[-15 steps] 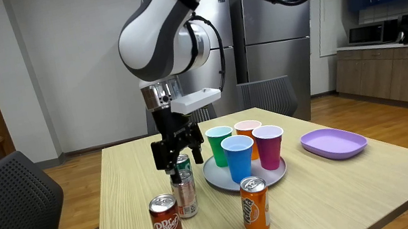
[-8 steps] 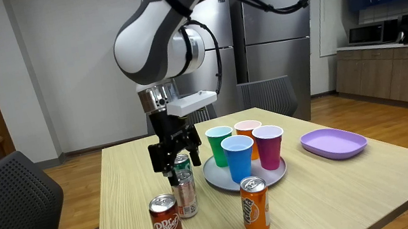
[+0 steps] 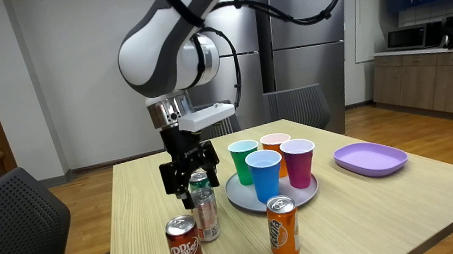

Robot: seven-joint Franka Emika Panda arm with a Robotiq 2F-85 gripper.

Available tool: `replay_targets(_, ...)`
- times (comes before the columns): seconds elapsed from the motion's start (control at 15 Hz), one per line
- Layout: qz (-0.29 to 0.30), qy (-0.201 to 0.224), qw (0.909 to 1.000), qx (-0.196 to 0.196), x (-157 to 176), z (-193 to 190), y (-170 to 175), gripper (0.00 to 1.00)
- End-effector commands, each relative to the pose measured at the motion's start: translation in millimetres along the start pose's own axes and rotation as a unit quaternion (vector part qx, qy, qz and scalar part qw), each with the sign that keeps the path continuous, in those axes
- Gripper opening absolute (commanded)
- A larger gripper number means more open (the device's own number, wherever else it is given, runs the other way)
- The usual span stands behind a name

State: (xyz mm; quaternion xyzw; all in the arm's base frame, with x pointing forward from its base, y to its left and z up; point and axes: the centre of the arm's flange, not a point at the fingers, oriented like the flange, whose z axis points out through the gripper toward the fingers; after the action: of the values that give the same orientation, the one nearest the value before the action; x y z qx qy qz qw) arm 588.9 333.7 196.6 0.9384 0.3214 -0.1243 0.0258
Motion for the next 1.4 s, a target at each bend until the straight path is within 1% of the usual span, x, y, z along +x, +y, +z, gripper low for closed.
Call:
replay_targets(0.0,-0.009,-0.012,0.9999,-0.001,14,-6,1,1.0)
replay_targets(1.0,-0.008,-0.033,0.9994,0.004,19,2,3,1.0)
replay_targets(1.07,-0.008,-0.034,0.9994,0.004,19,3,3,0.75)
replay_targets(1.13,-0.009,-0.034,0.9994,0.005,20,4,3,0.74)
replay_targets(1.33,-0.009,-0.034,0.9994,0.005,21,5,3,0.49)
